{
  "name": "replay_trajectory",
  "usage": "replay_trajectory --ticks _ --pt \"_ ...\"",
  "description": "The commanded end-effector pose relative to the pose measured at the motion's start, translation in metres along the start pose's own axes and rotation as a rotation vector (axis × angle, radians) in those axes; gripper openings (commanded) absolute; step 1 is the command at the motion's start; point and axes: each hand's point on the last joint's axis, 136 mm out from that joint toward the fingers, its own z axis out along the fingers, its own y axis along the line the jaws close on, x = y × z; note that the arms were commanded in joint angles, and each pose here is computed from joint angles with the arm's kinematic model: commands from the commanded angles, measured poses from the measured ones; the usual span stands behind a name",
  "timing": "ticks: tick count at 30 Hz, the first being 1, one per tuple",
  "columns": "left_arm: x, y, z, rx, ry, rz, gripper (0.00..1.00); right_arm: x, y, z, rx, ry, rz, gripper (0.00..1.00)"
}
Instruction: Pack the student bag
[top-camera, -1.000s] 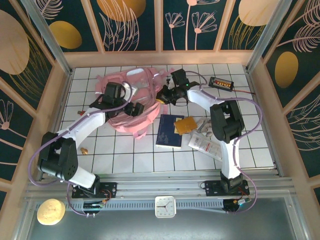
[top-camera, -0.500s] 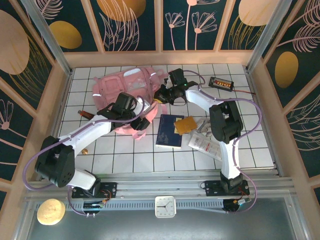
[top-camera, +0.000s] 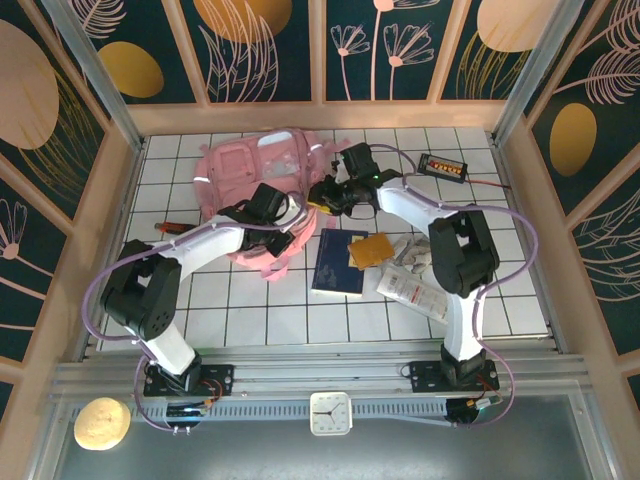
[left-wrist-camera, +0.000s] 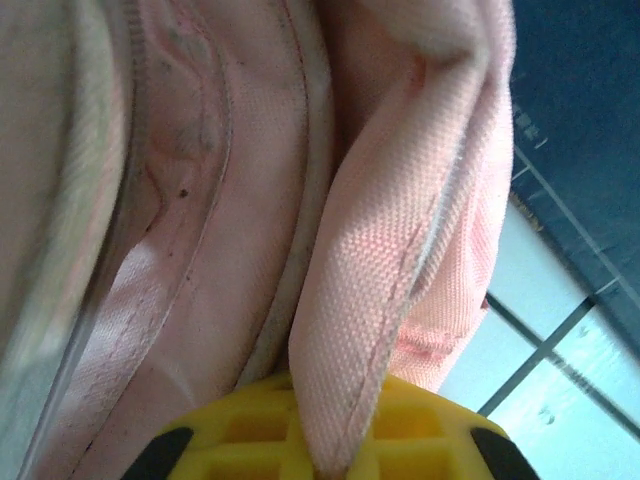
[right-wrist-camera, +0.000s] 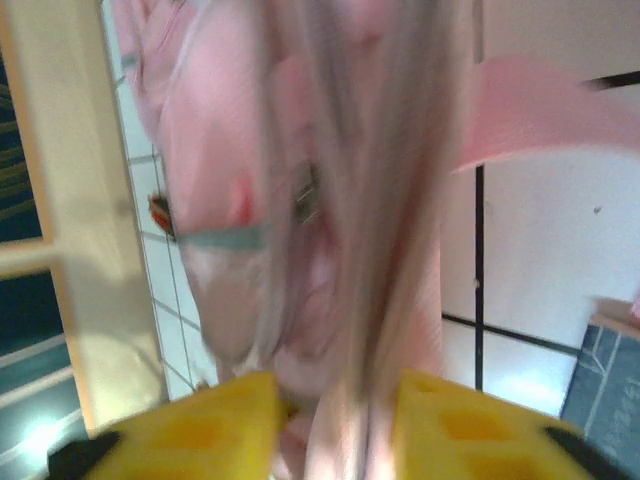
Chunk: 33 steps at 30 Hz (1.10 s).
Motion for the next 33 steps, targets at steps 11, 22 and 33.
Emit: replay_trajectory --ticks 11,22,33 --pt "-0.029 -0.025 -0.049 0.148 -0.138 0.189 0.0 -0.066 0.016 -0.127 -0.089 -0.378 -0.662 0.71" --pt "-0.021 -0.04 -0.06 0.217 -0.151 0.166 0.0 -0.07 -0.034 -0.076 -0.181 -0.152 -0.896 0.64" --pt "-0.055 -0.027 -0.105 0.149 -0.213 0.192 0.0 -0.065 -0.048 -0.074 -0.311 -0.209 -0.845 0.66"
